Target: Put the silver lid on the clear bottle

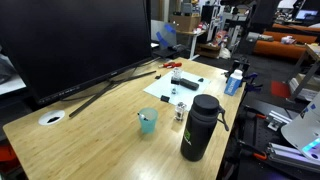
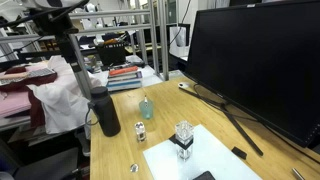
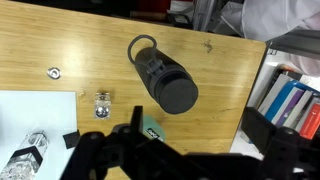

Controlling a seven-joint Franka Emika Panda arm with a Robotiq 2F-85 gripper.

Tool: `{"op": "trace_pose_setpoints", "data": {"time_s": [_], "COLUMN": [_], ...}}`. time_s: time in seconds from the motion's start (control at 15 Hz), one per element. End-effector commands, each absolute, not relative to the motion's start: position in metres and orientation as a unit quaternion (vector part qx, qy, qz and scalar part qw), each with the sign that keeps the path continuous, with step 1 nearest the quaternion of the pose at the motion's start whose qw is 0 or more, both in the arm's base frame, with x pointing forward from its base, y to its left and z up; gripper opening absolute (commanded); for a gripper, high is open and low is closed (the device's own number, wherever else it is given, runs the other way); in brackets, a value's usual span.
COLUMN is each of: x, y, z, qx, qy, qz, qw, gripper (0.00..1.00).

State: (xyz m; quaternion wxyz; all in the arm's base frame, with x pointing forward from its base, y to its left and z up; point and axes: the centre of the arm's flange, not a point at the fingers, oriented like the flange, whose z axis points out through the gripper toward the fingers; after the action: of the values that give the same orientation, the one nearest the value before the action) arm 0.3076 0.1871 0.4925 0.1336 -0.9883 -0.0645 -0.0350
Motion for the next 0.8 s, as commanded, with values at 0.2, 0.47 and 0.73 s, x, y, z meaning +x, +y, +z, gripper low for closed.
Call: {"op": "trace_pose_setpoints", "data": {"time_s": [0.2,0.47,0.73], "x": [0.31,0.312,0.312], "y": [0.173,0.179,0.18], "z": [0.491,0.492,0.491], "qx": [-0.991,-0.99,-0.99], "qy": [-0.032,-0.05,-0.051], "qz": [-0.051,-0.038,-0.038], "qw": [0.123,0.13,0.129], "gripper": [1.0,1.0,1.0]}}
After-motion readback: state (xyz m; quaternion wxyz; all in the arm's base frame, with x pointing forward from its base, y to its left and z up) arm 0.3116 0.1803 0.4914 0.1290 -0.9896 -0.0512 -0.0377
